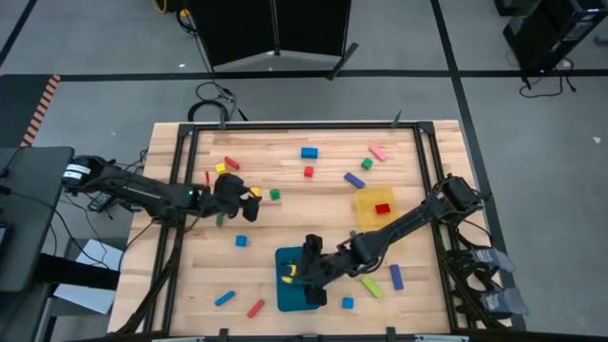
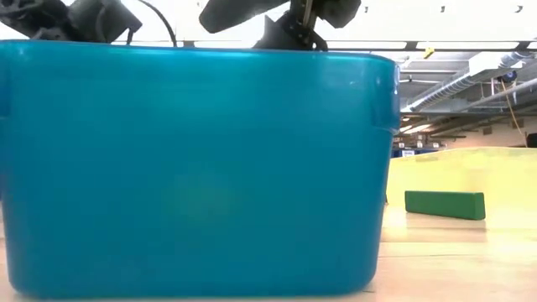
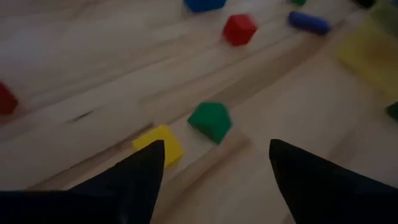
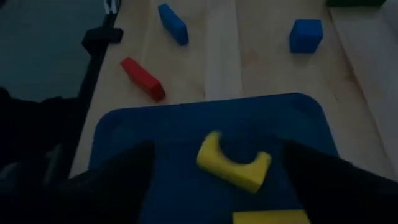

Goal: Sort blocks by size
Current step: Put the large yellow block into the blue bin, then put the small yellow block into the yellow bin

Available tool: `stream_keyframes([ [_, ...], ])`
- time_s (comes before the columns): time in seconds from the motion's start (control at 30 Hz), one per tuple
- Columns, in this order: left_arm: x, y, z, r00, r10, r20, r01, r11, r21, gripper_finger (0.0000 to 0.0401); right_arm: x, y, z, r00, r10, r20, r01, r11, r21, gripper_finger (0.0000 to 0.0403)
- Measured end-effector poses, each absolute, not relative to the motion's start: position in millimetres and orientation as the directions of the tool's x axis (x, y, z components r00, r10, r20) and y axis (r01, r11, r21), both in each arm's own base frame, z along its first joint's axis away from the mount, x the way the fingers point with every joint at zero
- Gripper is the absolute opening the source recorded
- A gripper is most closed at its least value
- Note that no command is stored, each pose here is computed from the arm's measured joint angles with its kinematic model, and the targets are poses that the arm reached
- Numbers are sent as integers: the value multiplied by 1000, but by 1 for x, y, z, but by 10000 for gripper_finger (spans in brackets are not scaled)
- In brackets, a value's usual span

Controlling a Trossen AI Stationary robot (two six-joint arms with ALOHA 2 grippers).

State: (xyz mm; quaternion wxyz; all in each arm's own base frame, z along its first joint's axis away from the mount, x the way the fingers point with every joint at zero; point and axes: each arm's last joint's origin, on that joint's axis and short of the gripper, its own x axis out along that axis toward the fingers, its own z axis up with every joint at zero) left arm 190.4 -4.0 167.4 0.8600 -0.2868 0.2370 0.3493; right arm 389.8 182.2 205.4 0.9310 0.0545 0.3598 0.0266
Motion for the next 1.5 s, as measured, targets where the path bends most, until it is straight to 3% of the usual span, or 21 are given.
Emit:
stream_keyframes([
  [0.13, 192, 4, 158, 589, 476, -654, -778, 552, -300, 318, 388, 185, 212, 778, 31, -628, 12, 998, 65, 388],
  [0.53, 211, 17, 136, 462, 488, -740, -844, 499, -197, 319, 389, 187, 217, 805, 28, -593, -9, 999, 36, 309],
  [0.9, 231, 25, 118, 369, 508, -778, -870, 483, -98, 315, 390, 186, 217, 805, 24, -593, -17, 1000, 17, 288],
  [1.07, 233, 28, 117, 359, 527, -771, -878, 470, -88, 272, 390, 185, 216, 803, 21, -595, -18, 1000, 11, 289],
  [1.3, 234, 29, 117, 373, 524, -765, -867, 490, -87, 139, 383, 184, 238, 828, 37, -559, -35, 999, 15, 275],
  [1.5, 242, 26, 130, 488, 510, -708, -816, 554, -164, 138, 355, 190, 281, 869, 22, -494, -64, 996, -69, 261],
])
